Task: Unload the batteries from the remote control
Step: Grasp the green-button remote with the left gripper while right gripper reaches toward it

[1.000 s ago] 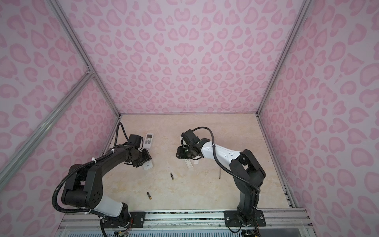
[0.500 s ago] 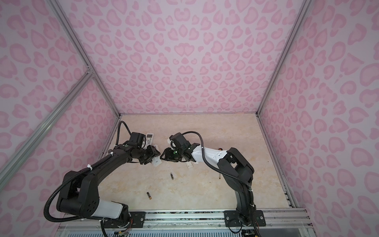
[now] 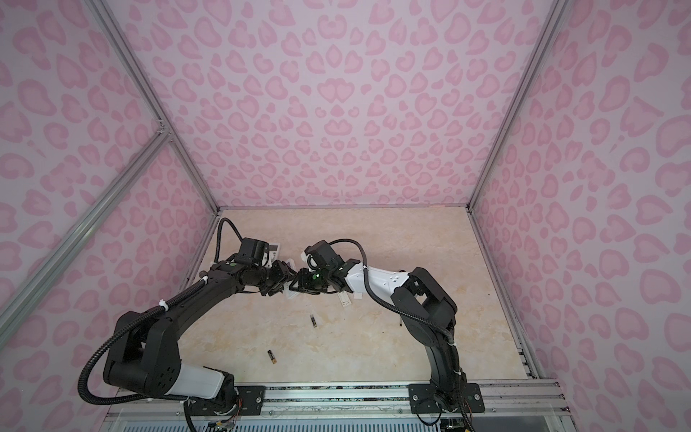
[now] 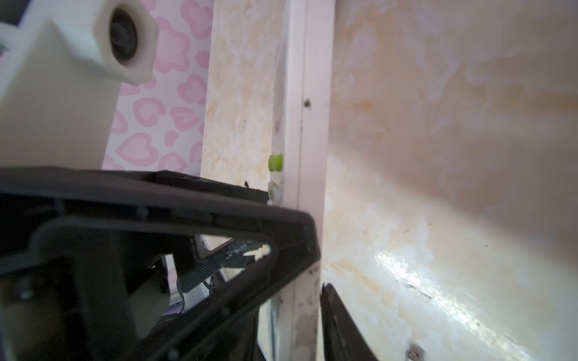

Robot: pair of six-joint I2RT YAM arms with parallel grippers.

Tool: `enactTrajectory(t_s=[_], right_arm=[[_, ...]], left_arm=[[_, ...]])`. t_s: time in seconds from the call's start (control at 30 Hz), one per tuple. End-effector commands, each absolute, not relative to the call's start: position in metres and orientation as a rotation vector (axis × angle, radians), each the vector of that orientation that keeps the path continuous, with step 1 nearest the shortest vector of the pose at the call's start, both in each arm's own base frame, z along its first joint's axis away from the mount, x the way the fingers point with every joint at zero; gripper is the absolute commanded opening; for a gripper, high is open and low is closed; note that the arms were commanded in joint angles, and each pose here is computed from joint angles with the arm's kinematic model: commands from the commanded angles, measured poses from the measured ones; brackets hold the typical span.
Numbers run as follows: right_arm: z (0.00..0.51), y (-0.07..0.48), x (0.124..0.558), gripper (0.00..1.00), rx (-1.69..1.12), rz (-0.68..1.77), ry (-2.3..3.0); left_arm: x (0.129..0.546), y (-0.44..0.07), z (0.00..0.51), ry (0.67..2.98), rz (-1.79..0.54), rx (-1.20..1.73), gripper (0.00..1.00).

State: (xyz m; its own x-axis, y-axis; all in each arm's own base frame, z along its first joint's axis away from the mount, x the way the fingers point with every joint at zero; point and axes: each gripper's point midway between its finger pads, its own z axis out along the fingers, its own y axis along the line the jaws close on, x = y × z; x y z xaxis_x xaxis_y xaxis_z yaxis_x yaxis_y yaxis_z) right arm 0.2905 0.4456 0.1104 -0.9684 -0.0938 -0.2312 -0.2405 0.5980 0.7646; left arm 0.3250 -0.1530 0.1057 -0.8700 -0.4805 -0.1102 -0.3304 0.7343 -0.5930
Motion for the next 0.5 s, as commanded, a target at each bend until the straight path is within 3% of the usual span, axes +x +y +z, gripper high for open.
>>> enactTrajectory(t_s=[0.0, 0.1, 0.23, 0.47], right_arm=[[0.109, 0.447, 0.289, 0.27, -0.279, 1.323, 2.659], [0.113, 0.450, 0.289, 0.19, -0.280, 1.346, 2.636], [0.118, 0.451, 0.292, 0.11, -0.285, 1.345, 2.609], [0.121, 0.438, 0.299, 0.09, -0.303, 1.222, 2.573]], left_arm=[[0.332, -0.160, 0.121, 2.645, -0.900, -0.580, 0.43], [0.329, -0.158, 0.125, 2.647, -0.880, -0.567, 0.45], [0.326, -0.161, 0.130, 2.642, -0.905, -0.516, 0.56], [0.326, -0.148, 0.150, 2.641, -0.818, -0.493, 0.74]])
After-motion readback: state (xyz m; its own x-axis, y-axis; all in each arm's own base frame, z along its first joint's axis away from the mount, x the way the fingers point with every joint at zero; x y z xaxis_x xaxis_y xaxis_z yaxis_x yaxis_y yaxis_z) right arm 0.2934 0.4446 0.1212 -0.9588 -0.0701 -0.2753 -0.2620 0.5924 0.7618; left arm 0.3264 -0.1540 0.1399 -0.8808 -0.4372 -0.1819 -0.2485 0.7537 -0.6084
